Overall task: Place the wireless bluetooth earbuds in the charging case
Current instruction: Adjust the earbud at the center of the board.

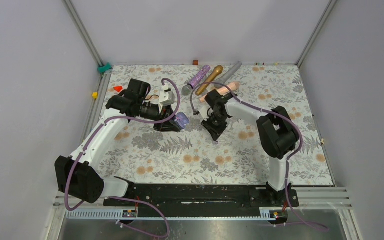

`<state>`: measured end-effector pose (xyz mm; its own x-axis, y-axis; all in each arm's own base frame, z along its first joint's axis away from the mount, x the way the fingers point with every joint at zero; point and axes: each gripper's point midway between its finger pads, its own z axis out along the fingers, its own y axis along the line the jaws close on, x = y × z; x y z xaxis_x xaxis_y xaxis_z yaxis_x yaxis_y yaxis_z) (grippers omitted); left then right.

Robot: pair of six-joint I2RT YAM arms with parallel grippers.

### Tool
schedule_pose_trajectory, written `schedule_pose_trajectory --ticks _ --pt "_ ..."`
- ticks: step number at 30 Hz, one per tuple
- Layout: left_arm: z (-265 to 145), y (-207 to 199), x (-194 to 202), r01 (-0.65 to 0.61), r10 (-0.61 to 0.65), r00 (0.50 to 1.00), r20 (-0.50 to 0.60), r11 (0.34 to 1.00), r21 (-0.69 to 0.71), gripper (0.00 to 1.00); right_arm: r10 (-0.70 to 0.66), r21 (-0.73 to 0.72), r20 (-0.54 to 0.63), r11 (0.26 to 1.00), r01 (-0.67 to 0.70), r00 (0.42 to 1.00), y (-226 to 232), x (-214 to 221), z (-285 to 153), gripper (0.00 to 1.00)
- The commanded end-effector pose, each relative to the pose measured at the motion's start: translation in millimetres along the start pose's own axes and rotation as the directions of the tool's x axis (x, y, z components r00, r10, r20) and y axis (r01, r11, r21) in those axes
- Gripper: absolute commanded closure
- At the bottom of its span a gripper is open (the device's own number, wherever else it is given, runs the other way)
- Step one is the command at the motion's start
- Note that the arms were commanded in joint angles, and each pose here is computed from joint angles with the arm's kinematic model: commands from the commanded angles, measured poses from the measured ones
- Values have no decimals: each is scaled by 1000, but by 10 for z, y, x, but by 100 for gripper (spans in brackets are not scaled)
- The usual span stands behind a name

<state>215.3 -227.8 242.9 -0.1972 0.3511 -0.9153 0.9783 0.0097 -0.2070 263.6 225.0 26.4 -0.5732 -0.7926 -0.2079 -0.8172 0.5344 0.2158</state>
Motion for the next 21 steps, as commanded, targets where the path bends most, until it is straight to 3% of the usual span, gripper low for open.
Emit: schedule_pose_trajectory --ticks 1,10,18,21 --pt "-3 6 -57 -21 21 999 27 1000 7 100 -24 -38 45 999 26 999 -16 -351 -107 73" --pt "-3 22 -48 -20 20 999 26 1000 5 100 13 -163 97 987 3 995 38 -928 -114 73" --pt "-4 22 -51 -18 18 999 26 1000 5 100 134 -336 94 937 -95 987 273 -1073 2 69" --pt "-4 20 -57 -20 20 999 27 1000 6 100 165 -313 88 941 -130 982 261 -1045 -15 63"
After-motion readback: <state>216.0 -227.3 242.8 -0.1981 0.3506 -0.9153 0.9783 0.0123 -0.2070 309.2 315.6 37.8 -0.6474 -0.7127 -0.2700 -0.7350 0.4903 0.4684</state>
